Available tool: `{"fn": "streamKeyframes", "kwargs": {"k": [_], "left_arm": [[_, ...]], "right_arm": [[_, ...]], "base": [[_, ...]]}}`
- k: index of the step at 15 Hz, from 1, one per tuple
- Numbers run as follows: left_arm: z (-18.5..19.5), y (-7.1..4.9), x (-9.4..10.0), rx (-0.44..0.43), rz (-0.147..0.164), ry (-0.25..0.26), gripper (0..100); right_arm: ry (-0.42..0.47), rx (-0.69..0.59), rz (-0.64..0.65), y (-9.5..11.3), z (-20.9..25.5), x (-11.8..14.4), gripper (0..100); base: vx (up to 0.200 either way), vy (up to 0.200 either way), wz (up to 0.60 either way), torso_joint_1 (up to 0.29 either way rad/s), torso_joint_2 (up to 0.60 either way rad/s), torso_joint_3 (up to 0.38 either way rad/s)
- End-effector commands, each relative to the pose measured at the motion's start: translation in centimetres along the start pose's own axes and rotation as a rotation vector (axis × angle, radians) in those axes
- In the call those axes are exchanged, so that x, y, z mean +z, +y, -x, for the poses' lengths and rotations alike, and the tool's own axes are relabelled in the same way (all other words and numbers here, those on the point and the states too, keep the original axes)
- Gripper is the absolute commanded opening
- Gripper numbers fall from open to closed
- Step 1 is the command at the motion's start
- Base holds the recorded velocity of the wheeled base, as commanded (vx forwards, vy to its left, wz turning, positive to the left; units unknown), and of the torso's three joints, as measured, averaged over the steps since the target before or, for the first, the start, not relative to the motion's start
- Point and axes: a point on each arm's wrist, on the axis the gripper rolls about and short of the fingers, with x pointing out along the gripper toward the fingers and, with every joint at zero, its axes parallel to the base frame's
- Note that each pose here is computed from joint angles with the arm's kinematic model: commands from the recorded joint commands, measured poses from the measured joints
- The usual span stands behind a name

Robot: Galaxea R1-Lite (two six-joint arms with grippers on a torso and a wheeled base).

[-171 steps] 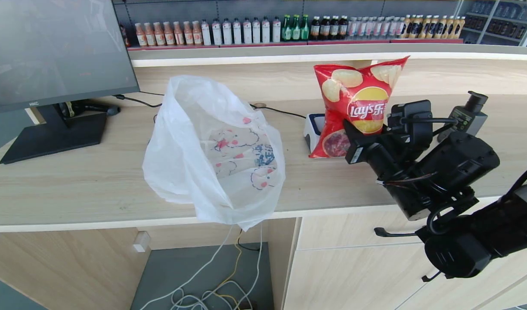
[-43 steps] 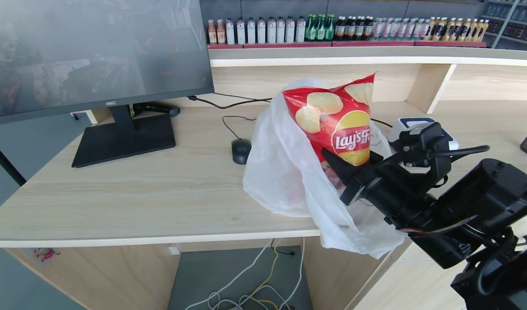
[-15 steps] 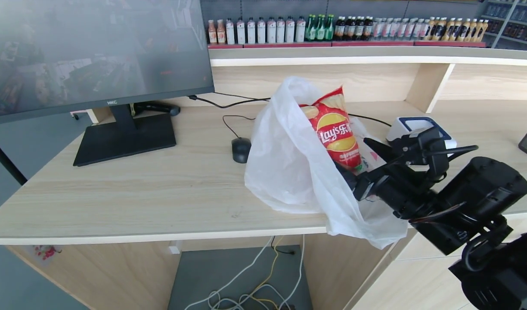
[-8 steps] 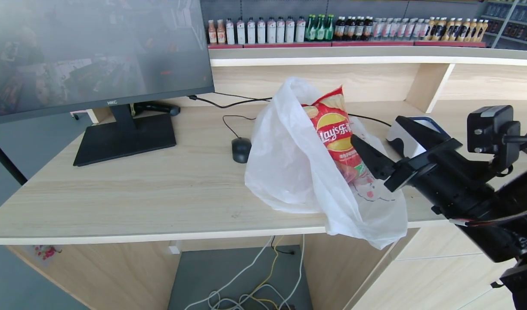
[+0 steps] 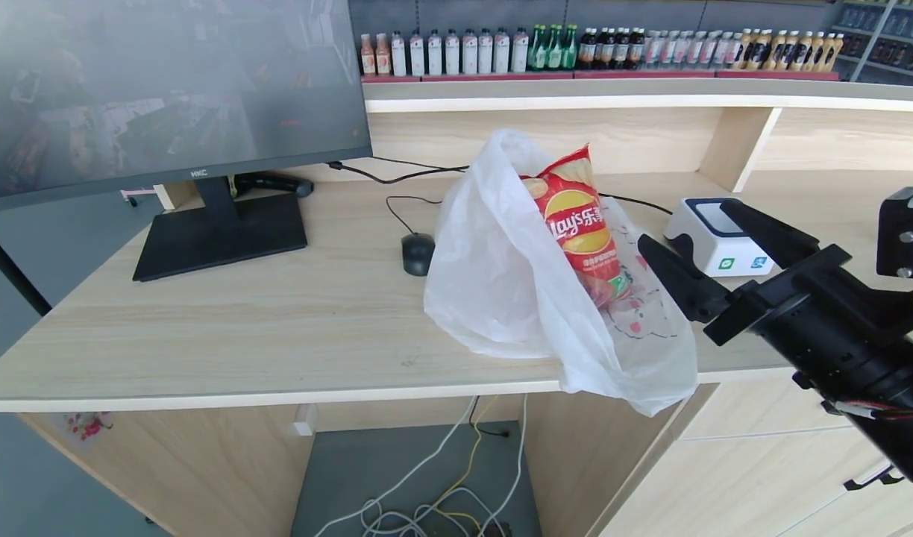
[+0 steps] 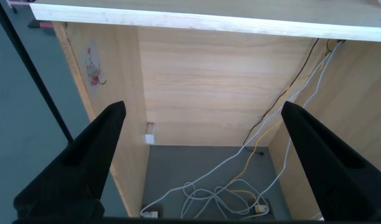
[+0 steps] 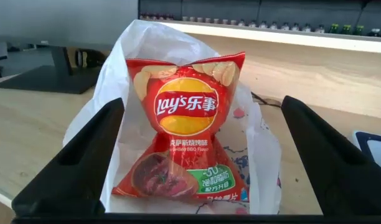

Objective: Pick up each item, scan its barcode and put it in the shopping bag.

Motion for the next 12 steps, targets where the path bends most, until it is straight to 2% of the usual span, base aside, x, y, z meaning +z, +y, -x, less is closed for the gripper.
{"fn": "streamKeyframes", "kwargs": {"k": [1, 12], "left_arm": [[0.0, 0.0, 0.0, -0.001, 0.0, 0.0, 100], [0.0, 0.0, 0.0, 0.0, 0.003, 0.0, 100]], "right_arm": [[-0.006, 0.0, 0.001, -0.02, 0.14, 0.18, 100], [-0.004, -0.001, 0.001, -0.05, 0.47, 0.26, 100]], "base": [[0.0, -0.2, 0.0, 0.007, 0.0, -0.002], [0.0, -0.2, 0.0, 0.001, 0.0, 0.004]]}}
